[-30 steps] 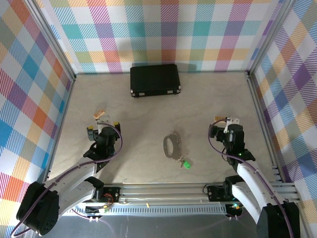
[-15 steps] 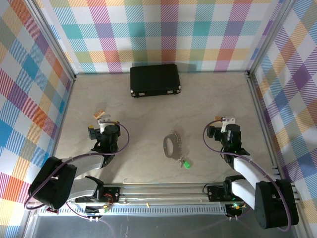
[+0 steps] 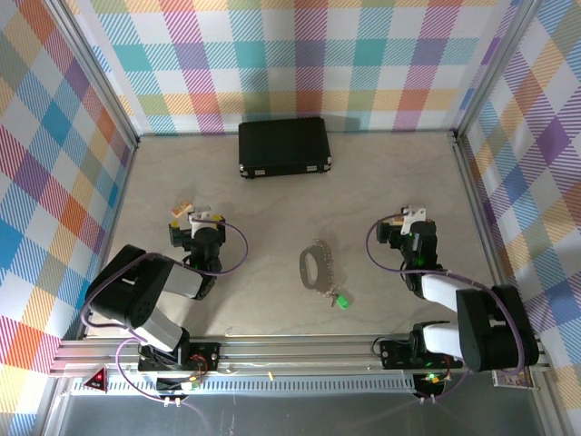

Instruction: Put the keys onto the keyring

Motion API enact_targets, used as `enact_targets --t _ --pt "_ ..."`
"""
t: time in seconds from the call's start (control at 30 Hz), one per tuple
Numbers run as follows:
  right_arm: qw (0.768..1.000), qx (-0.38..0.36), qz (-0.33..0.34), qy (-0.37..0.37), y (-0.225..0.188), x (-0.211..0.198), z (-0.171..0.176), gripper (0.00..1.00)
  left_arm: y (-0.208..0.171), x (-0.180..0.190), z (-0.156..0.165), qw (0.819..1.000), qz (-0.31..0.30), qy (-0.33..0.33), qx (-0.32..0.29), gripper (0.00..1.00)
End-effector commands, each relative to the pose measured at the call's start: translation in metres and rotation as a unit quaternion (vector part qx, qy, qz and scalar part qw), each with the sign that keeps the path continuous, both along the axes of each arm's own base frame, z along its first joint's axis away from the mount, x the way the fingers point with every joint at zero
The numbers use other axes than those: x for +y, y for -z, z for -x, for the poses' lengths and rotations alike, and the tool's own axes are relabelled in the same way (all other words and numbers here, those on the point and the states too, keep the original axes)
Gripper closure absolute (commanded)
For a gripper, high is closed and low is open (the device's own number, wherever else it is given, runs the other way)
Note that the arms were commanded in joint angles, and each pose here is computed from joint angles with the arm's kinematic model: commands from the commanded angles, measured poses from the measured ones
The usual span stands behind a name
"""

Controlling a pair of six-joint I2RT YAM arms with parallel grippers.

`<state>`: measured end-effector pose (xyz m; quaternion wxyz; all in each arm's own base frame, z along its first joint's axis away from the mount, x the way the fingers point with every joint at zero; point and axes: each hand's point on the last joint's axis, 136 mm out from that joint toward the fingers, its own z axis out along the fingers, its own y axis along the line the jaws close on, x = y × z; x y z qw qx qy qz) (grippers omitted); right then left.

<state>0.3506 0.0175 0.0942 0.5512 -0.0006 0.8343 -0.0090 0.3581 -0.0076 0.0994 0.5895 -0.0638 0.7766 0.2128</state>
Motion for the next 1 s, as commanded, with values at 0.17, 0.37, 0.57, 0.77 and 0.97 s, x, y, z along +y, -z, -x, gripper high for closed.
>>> enact_targets --t 0.17,0.37,0.57,0.77,0.97 --pt "0.997 -0.069 -0.014 -0.02 -0.026 0.003 -0.025 0.01 -0.019 0.002 -0.012 0.998 0.038 0.019 -0.045 0.0" --pt "0.999 -0.042 -0.014 -0.02 -0.011 0.004 -0.039 0.01 -0.009 0.012 -0.024 0.996 0.087 0.032 -0.007 0.0" --pt "0.999 -0.029 -0.021 -0.012 0.001 0.0 -0.044 0.01 -0.001 0.01 -0.029 0.991 0.115 0.061 0.004 0.0" --pt "0.999 -0.017 -0.039 -0.018 0.003 -0.003 -0.048 0.01 0.01 0.011 -0.033 0.991 0.119 0.062 0.011 0.0" --pt "0.999 -0.013 -0.046 -0.016 0.004 -0.006 -0.048 0.01 0.012 0.013 -0.034 0.99 0.127 0.063 0.016 0.0"
